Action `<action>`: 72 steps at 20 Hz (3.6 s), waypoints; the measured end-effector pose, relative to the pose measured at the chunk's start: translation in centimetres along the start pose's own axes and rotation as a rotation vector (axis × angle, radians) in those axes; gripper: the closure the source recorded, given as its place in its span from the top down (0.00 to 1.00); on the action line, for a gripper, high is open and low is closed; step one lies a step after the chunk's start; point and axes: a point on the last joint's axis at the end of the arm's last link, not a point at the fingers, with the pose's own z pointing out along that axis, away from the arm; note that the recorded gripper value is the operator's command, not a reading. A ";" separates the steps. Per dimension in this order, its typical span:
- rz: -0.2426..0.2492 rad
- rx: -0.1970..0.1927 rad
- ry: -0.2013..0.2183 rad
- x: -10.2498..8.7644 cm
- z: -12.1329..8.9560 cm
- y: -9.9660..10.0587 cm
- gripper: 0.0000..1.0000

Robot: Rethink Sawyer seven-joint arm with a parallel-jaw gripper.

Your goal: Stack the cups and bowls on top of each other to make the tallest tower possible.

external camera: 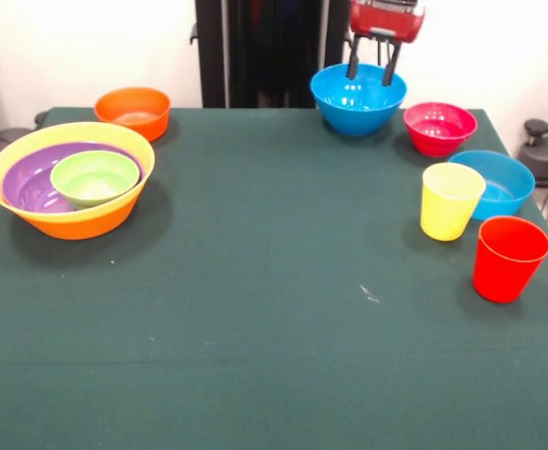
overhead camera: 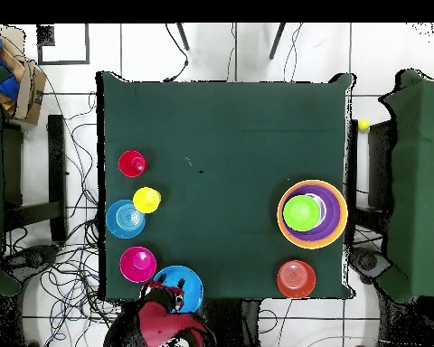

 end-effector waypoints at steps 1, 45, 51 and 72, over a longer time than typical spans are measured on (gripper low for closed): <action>-0.010 0.002 0.001 0.5 0.3 0.1 1.00; 0.017 0.041 -0.069 2.9 3.0 -6.6 1.00; 0.066 0.052 -0.036 1.4 2.0 -7.3 1.00; 0.018 0.068 0.057 4.2 2.5 -9.0 1.00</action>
